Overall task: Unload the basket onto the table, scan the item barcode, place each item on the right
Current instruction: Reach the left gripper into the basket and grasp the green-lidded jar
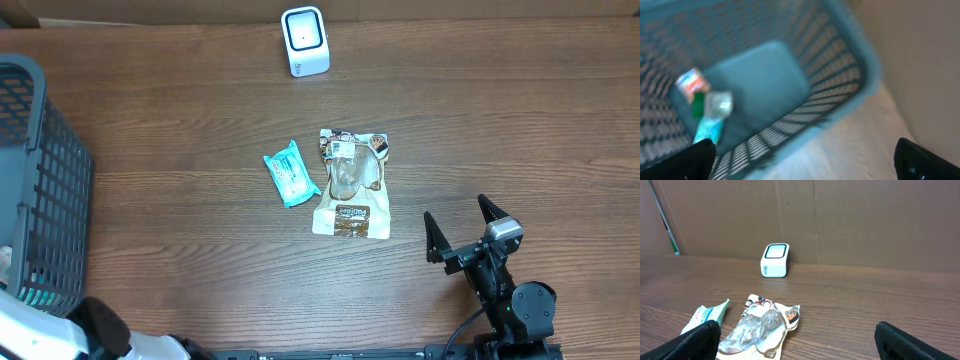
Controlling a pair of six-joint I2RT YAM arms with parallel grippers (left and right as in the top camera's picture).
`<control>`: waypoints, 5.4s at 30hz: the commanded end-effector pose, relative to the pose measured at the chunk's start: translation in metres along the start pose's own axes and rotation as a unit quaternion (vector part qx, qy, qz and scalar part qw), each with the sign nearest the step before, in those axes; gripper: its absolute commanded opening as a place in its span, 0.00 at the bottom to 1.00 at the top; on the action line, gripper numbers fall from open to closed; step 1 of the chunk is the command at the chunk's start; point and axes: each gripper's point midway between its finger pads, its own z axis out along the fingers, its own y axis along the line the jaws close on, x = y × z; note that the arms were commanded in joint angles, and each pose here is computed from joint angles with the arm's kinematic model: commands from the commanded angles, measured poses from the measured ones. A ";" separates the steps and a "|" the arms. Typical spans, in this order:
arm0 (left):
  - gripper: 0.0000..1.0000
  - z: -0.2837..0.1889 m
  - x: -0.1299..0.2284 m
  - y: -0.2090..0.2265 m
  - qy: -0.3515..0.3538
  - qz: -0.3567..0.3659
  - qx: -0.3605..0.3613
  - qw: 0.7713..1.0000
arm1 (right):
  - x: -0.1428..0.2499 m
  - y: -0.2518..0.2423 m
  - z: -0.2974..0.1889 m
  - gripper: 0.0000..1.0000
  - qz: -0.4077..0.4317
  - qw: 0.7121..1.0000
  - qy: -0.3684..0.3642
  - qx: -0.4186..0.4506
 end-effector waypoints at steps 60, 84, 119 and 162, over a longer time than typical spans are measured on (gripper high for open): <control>0.04 0.267 0.194 0.229 0.261 -0.029 -0.267 0.927 | 0.001 -0.001 0.000 1.00 0.001 1.000 -0.003 0.002; 0.04 0.120 0.006 0.018 0.106 -0.052 0.127 0.985 | 0.001 -0.001 0.000 1.00 0.001 1.000 -0.003 0.002; 1.00 0.193 0.084 0.181 0.209 -0.055 -0.281 0.935 | 0.001 -0.001 0.000 1.00 0.001 1.000 -0.003 0.002; 1.00 0.282 0.122 0.190 0.179 -0.010 -0.201 0.963 | 0.001 -0.001 0.000 1.00 0.001 1.000 -0.003 0.002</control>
